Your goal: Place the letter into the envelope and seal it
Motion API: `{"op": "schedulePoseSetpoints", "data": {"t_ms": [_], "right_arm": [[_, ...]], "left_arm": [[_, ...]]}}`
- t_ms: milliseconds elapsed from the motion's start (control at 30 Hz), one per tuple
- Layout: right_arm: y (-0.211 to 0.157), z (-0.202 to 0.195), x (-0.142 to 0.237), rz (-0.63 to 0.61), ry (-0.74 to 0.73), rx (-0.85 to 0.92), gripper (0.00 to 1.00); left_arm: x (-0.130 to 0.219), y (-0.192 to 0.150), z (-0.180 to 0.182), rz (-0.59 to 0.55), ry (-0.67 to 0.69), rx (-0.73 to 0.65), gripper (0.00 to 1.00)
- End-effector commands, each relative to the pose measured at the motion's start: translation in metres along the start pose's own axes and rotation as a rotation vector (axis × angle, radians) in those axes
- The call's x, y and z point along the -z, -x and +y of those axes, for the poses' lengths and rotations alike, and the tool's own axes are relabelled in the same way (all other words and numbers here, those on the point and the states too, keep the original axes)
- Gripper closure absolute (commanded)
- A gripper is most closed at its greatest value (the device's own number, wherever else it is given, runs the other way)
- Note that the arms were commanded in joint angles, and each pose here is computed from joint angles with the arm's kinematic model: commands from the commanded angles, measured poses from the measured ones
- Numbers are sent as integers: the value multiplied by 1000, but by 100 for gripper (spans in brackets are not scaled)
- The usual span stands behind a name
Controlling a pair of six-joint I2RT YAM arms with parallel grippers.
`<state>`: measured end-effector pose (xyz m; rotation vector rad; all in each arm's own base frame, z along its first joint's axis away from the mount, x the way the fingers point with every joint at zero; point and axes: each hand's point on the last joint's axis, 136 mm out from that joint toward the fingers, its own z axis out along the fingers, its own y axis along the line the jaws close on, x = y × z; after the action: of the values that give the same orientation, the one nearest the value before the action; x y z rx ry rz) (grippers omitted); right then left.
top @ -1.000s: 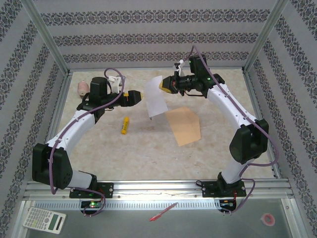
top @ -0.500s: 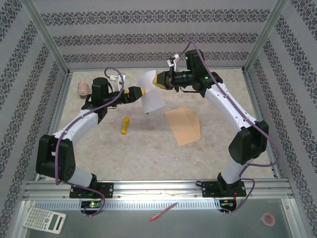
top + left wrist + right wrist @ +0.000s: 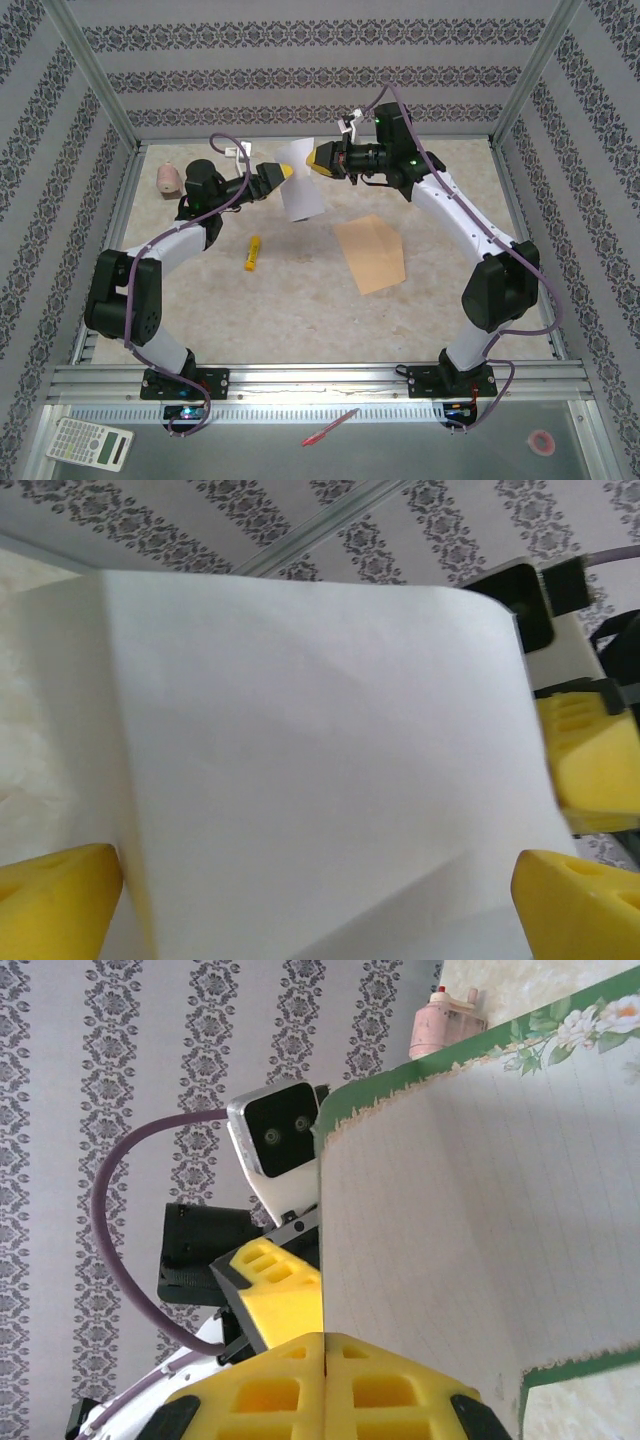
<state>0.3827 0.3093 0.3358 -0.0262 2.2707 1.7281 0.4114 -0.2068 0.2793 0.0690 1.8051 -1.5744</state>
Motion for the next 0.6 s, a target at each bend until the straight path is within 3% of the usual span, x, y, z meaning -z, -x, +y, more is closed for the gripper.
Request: {"op": "schedulePoseSetpoints", "data": {"t_ms": [0, 367, 567], "right_arm": [[6, 9, 5, -23, 38, 26, 100], [12, -23, 8, -46, -5, -11, 100], [9, -38, 10, -52, -29, -18, 100]], "left_arm": [[7, 14, -35, -23, -95, -71, 0], [12, 16, -55, -28, -118, -100, 0], [13, 20, -65, -26, -127, -125, 20]]}}
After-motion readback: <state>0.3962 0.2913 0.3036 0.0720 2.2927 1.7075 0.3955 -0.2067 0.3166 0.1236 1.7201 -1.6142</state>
